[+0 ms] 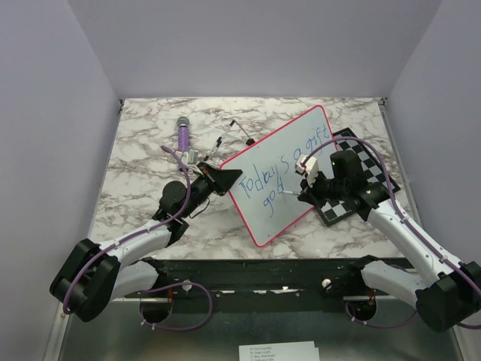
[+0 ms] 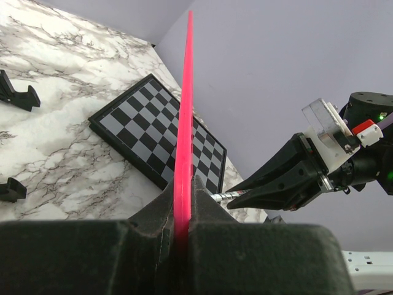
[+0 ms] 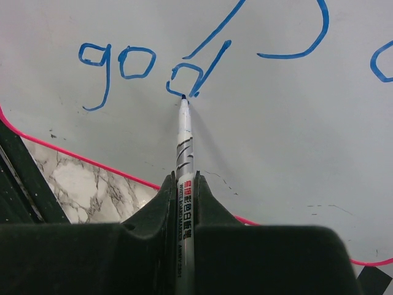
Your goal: Write a sentence on the whiteboard
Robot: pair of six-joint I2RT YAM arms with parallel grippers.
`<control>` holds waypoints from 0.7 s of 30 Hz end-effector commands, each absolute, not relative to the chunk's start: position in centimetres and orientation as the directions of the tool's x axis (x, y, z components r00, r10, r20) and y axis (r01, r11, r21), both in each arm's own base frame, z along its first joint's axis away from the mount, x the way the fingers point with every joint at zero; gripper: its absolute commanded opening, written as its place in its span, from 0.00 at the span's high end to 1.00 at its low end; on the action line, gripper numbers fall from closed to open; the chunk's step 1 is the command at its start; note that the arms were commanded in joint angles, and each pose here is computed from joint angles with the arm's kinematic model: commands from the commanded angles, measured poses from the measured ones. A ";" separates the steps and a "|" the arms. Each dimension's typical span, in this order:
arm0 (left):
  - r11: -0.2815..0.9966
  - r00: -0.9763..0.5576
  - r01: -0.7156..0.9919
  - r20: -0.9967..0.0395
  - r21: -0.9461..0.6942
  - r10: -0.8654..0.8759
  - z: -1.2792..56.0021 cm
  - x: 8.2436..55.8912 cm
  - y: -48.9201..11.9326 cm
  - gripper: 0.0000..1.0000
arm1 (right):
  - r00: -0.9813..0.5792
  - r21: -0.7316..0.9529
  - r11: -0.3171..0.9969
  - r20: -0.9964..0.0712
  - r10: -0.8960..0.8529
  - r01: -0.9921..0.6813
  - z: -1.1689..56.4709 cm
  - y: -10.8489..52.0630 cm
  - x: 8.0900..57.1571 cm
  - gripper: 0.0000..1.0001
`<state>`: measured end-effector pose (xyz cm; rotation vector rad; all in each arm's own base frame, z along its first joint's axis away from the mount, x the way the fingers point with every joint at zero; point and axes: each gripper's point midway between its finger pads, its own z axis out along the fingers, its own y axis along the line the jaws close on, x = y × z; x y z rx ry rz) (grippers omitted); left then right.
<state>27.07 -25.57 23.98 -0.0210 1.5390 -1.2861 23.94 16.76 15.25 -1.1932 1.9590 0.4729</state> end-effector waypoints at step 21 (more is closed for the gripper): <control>0.349 -0.324 0.666 -0.676 -0.660 -0.662 28.8 26.3 -25.1 1.00 | -0.262 -0.103 0.506 -0.758 -0.598 -0.856 14.8 16.1 24.2 1.00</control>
